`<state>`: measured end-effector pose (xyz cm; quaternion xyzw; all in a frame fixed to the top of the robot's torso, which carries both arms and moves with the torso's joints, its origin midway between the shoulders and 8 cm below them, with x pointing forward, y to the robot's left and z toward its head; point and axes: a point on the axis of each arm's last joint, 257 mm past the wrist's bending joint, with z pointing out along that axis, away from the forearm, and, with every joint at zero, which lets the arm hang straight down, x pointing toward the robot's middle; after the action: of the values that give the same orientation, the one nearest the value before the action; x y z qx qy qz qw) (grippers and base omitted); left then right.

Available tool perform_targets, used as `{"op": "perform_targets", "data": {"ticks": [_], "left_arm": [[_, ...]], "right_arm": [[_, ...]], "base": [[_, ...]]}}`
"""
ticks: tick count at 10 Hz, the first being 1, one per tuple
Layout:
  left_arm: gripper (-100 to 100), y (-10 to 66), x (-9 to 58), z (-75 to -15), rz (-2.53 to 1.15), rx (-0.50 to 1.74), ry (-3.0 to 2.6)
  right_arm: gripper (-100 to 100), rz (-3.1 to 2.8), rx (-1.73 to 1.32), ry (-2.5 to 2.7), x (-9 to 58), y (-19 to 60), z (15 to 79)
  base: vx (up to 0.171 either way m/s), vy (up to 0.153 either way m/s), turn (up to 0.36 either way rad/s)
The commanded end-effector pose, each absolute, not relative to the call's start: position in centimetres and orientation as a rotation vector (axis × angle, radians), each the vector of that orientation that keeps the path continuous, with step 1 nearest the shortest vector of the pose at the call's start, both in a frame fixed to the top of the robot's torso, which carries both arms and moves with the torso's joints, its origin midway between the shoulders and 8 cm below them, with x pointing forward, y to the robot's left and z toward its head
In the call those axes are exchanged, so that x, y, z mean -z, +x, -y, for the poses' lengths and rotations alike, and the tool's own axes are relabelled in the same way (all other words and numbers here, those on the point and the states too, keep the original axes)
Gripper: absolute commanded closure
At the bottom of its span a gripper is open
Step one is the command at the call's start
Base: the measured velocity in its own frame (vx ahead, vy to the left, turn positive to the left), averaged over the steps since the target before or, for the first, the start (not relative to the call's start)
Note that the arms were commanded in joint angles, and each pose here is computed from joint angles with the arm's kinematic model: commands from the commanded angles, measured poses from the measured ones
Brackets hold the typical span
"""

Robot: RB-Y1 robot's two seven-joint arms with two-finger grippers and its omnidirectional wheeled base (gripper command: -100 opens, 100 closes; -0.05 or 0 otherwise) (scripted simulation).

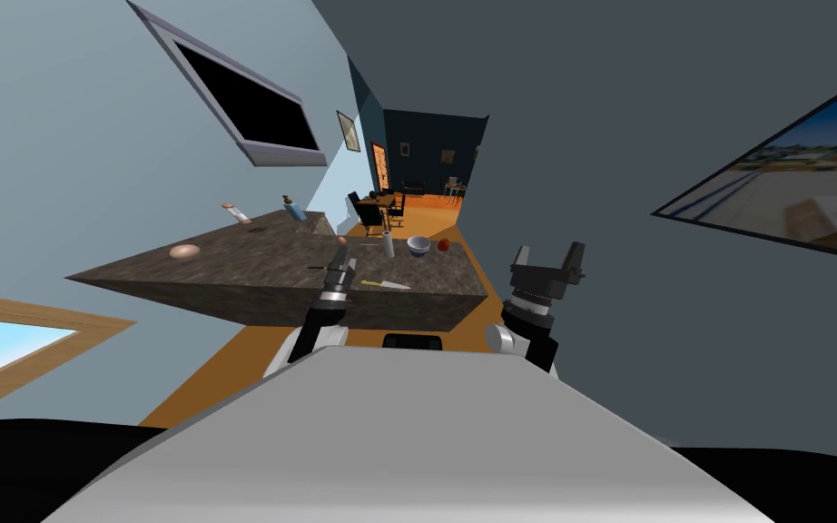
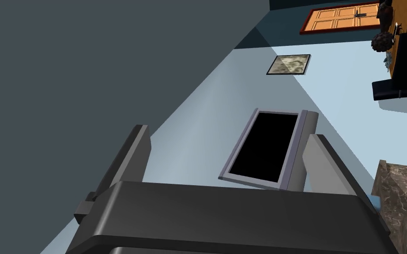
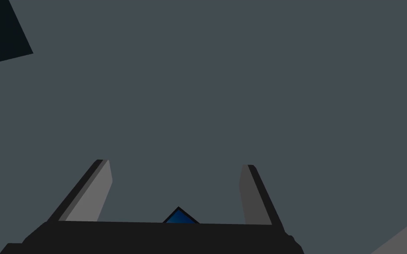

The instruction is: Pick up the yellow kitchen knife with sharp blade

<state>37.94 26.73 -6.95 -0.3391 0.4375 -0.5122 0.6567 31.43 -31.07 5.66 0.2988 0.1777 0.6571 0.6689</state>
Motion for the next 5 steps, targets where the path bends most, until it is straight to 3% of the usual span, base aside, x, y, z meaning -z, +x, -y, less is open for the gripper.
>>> {"op": "perform_targets", "data": {"ticks": [1,5], "left_arm": [[-100,38.6,8.6,-26.6,-1.035,1.152,-0.815],[-100,39.5,11.7,-26.5,-1.112,1.124,-0.906]], "right_arm": [[0,-0.401,-1.482,0.674,-5.7,31.4,31.1],[0,-0.401,-1.482,0.674,-5.7,31.4,31.1]], "base": [[-0.011,0.03,-0.056],[-0.009,0.016,-0.034]]}}
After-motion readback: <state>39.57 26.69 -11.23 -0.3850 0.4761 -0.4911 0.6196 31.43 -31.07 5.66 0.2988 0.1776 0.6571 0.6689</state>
